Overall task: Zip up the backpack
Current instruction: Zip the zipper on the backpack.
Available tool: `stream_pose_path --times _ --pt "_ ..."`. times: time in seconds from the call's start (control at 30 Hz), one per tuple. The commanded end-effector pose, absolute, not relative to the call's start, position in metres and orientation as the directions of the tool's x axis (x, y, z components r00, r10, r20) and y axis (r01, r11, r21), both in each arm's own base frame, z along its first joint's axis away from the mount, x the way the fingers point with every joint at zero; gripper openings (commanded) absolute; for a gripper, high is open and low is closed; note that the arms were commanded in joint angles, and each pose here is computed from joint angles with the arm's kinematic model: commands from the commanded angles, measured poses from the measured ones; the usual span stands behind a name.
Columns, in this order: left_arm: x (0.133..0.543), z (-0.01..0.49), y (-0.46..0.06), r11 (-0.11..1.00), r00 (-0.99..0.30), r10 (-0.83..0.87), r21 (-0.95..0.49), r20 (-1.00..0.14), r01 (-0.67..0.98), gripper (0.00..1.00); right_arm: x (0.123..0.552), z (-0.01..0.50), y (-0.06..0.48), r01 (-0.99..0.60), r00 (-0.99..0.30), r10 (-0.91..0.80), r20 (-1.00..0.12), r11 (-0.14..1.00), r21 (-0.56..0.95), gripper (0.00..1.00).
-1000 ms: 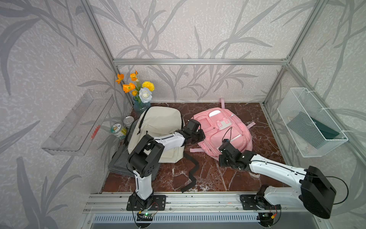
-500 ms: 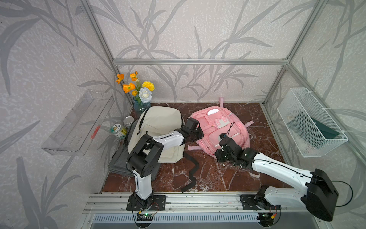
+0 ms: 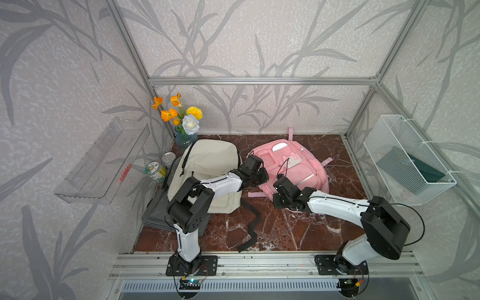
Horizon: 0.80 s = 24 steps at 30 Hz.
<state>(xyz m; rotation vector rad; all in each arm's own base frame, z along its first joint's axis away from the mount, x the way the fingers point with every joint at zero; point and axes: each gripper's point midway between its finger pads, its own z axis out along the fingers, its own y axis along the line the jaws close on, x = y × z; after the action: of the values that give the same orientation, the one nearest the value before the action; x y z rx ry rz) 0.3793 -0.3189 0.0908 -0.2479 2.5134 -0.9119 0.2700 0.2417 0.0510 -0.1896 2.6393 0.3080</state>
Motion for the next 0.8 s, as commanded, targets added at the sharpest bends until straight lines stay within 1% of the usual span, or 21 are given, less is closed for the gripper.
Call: stream_pose_path --times 0.0,0.17,0.23,0.27,0.33,0.43,0.53,0.63,0.67,0.77 --pt "0.374 0.118 -0.326 0.741 -0.866 -0.31 -0.67 -0.392 0.038 0.0 0.276 0.04 0.224 -0.14 -0.879 -0.085 -0.469 0.987 0.084 0.3" --pt "0.366 0.119 -0.33 0.741 -0.868 -0.304 -0.67 -0.393 0.044 0.0 0.28 0.023 0.232 -0.157 -0.889 -0.106 -0.445 0.984 0.079 0.31" --pt "0.363 0.12 -0.332 0.737 -0.869 -0.305 -0.675 -0.39 0.045 0.0 0.283 0.019 0.232 -0.143 -0.891 -0.1 -0.443 0.988 0.065 0.33" --pt "0.362 0.12 -0.333 0.736 -0.869 -0.306 -0.676 -0.389 0.044 0.0 0.284 0.008 0.228 -0.127 -0.899 -0.1 -0.427 0.991 0.036 0.34" --pt "0.359 0.119 -0.334 0.734 -0.871 -0.305 -0.678 -0.384 0.042 0.0 0.29 0.005 0.223 -0.102 -0.892 -0.08 -0.444 0.994 0.025 0.35" --pt "0.353 0.114 -0.334 0.729 -0.881 -0.307 -0.684 -0.36 0.025 0.0 0.299 0.007 0.22 -0.046 -0.873 -0.001 -0.488 0.996 0.081 0.34" --pt "0.346 0.111 -0.333 0.712 -0.895 -0.313 -0.702 -0.318 0.0 0.0 0.308 0.016 0.227 -0.053 -0.844 0.028 -0.535 0.989 0.135 0.25" --pt "0.344 0.108 -0.331 0.718 -0.898 -0.308 -0.696 -0.313 -0.003 0.0 0.309 0.019 0.231 -0.073 -0.841 0.015 -0.54 0.987 0.142 0.1" --pt "0.344 0.107 -0.331 0.724 -0.899 -0.304 -0.69 -0.316 -0.002 0.0 0.311 0.03 0.231 -0.068 -0.827 0.034 -0.561 0.985 0.159 0.08" --pt "0.351 0.105 -0.328 0.737 -0.896 -0.298 -0.676 -0.329 0.003 0.0 0.305 0.039 0.224 -0.06 -0.82 0.043 -0.57 0.985 0.161 0.03"
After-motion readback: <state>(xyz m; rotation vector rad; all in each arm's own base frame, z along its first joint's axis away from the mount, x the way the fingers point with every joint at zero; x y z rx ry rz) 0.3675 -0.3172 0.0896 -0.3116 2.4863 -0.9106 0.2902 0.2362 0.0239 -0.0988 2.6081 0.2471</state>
